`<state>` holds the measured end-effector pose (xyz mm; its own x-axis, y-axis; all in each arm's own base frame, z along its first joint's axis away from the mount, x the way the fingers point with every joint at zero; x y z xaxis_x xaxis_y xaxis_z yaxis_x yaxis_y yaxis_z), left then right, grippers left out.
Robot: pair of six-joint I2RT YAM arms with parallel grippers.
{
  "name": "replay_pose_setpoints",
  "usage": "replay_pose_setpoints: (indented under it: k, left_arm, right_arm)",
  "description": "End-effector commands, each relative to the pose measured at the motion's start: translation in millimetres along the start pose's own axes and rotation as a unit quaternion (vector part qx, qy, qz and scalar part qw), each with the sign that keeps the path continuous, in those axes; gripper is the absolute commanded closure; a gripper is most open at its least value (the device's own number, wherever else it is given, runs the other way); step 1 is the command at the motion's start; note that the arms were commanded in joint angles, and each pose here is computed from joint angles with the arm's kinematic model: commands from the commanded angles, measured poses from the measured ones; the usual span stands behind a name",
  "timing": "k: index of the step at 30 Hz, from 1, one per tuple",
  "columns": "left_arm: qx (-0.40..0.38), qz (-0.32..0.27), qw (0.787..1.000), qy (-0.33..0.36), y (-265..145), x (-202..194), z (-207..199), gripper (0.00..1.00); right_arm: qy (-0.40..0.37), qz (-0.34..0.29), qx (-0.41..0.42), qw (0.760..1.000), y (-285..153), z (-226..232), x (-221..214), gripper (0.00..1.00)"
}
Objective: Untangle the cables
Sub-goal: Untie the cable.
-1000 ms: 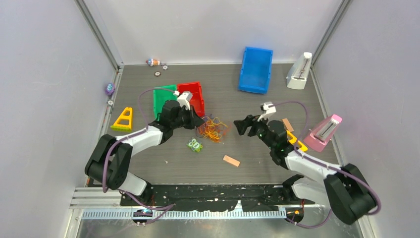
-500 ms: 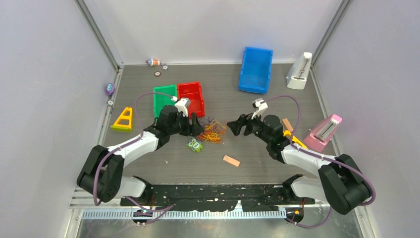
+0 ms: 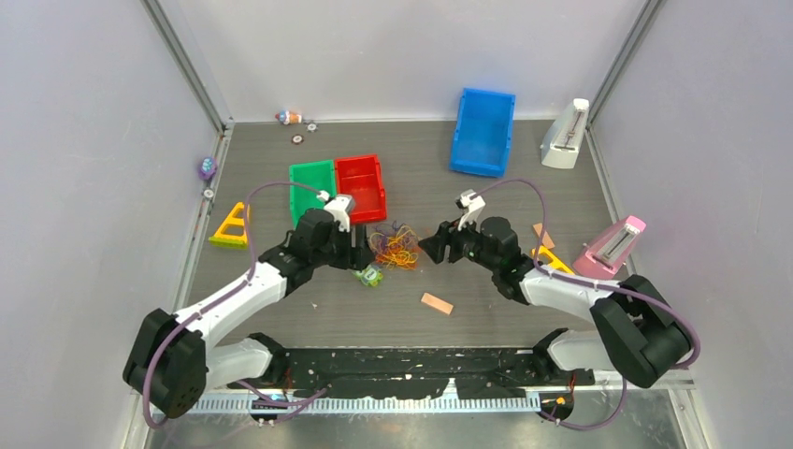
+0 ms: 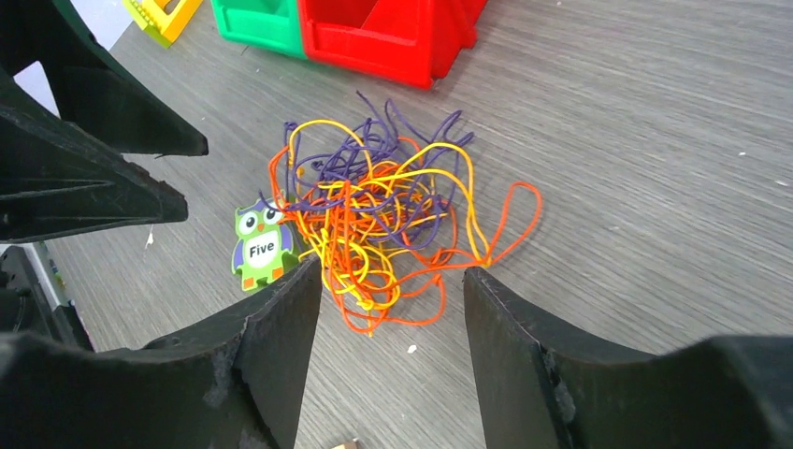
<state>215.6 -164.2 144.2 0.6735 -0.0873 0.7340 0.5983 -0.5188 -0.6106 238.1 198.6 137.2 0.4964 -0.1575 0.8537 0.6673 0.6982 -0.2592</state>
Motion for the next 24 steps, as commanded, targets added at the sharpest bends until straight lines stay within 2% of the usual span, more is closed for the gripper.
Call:
replay_pose_setpoints:
  k: [1, 3, 6, 10, 13, 18, 24]
  left_arm:
    - [0.005, 0.007, 1.000, -0.005, 0.5, -5.1, -2.8, 0.35]
    - [0.007, 0.011, 1.000, 0.011, 7.0, -0.4, -9.0, 0.35]
    - [0.033, 0.035, 0.995, 0.086, 17.7, 15.8, -26.4, 0.35]
    - [0.110, 0.062, 0.972, 0.200, 24.1, 38.6, -35.2, 0.35]
    - [0.118, 0.070, 0.958, 0.250, 30.8, 53.8, -39.4, 0.35]
    - [0.116, 0.115, 0.942, 0.292, 54.5, 58.6, -40.6, 0.32]
    - [0.085, 0.166, 0.943, 0.276, 87.2, 38.0, -43.6, 0.31]
  right_arm:
    - [-0.014, -0.010, 0.025, 1.000, 12.1, 14.5, 15.4, 0.38]
    - [-0.006, -0.002, 0.017, 1.000, 16.0, 13.2, 13.8, 0.38]
    - [0.003, -0.004, -0.020, 1.000, 17.5, 5.6, 13.5, 0.40]
    - [0.012, -0.037, -0.096, 0.995, 6.3, -8.2, 18.2, 0.49]
    - [0.016, -0.078, -0.125, 0.989, -8.1, -13.3, 22.4, 0.49]
    - [0.025, -0.128, -0.178, 0.975, -30.8, -24.3, 23.2, 0.47]
    - [0.032, -0.178, -0.205, 0.962, -48.6, -28.7, 30.1, 0.42]
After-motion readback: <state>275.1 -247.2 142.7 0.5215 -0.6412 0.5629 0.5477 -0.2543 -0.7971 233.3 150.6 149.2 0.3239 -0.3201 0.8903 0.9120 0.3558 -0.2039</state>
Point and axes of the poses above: each gripper's point midway between its finger pads, its own y axis out along the fingers, its own z axis along the line the jaws close on, x = y × z, the point moved 7 cm from there along -y, back along the fingers, and after that the axes turned 5 degrees about y, right-handed, at the moved point
